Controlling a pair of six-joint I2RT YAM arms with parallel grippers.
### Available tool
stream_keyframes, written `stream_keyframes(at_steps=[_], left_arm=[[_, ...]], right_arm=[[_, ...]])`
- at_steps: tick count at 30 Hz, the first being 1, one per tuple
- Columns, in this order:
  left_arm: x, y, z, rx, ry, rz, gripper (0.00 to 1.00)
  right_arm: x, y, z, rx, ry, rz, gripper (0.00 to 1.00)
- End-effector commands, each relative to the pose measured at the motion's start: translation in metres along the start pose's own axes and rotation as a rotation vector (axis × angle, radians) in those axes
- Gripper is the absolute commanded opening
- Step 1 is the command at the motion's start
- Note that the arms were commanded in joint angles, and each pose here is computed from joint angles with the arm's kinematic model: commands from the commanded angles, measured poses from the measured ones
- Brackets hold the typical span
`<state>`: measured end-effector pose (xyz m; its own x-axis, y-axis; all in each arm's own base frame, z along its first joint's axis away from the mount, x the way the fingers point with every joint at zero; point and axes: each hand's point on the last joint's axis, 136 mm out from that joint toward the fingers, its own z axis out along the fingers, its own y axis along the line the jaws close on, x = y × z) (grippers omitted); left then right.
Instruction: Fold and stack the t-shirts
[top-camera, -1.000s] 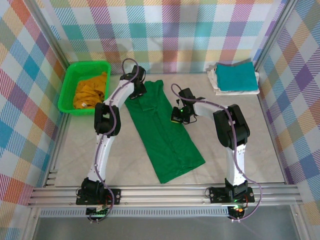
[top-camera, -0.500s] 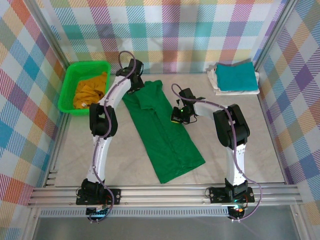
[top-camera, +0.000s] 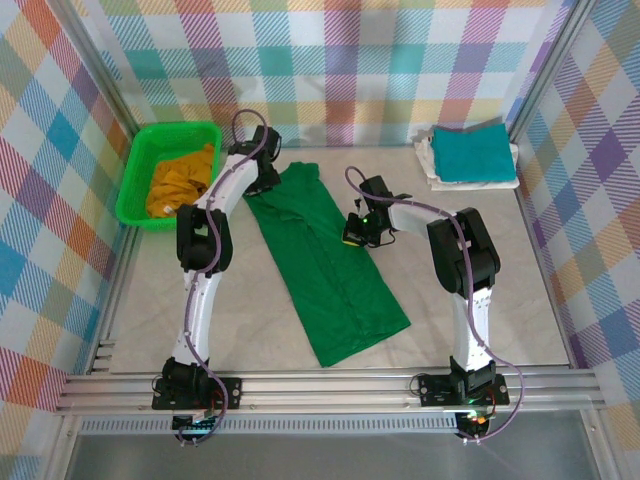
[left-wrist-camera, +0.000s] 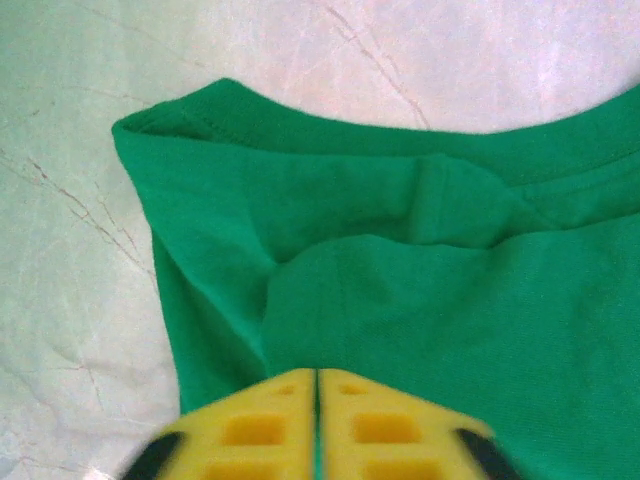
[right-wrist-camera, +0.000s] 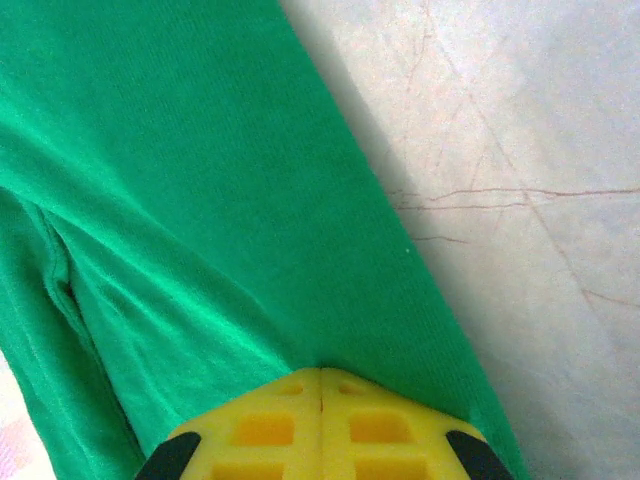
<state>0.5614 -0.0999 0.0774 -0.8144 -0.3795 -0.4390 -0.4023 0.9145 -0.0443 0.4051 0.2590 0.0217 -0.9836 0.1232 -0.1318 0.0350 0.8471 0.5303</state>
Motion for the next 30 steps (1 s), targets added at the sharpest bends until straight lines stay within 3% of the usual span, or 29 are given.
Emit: stream_keyframes(at_steps=[1,5,7,9,14,19,22,25,30], left_arm=[[0.001,0.013,0.010,-0.028,0.017,0.000,0.37],[-0.010,0.004,-0.006,0.027,-0.012,-0.013,0.49],[-0.012,-0.001,-0.017,0.054,-0.024,-0.016,0.47],[-0.005,-0.011,-0.026,0.094,-0.029,-0.013,0.35],[0.043,-0.032,-0.023,0.184,0.038,-0.008,0.29],[0.080,-0.032,-0.014,0.203,0.068,-0.021,0.30],[0.089,-0.035,-0.004,0.204,0.070,-0.003,0.38],[0.091,-0.037,0.003,0.194,0.090,0.006,0.40],[0.084,-0.042,-0.007,0.200,0.058,0.014,0.22]], right_arm=[[0.001,-0.011,0.006,0.026,0.021,0.033,0.06],[-0.002,-0.005,-0.002,0.015,0.005,0.018,0.06],[-0.003,0.001,-0.009,0.003,-0.006,0.003,0.07],[-0.005,0.006,-0.016,-0.011,-0.019,-0.011,0.07],[-0.007,0.017,-0.026,-0.037,-0.033,-0.035,0.07],[-0.005,0.021,-0.023,-0.058,-0.021,-0.047,0.07],[-0.005,0.021,-0.020,-0.061,-0.010,-0.045,0.07],[-0.006,0.022,-0.019,-0.067,-0.009,-0.043,0.07],[-0.005,0.020,-0.020,-0.059,-0.011,-0.042,0.07]])
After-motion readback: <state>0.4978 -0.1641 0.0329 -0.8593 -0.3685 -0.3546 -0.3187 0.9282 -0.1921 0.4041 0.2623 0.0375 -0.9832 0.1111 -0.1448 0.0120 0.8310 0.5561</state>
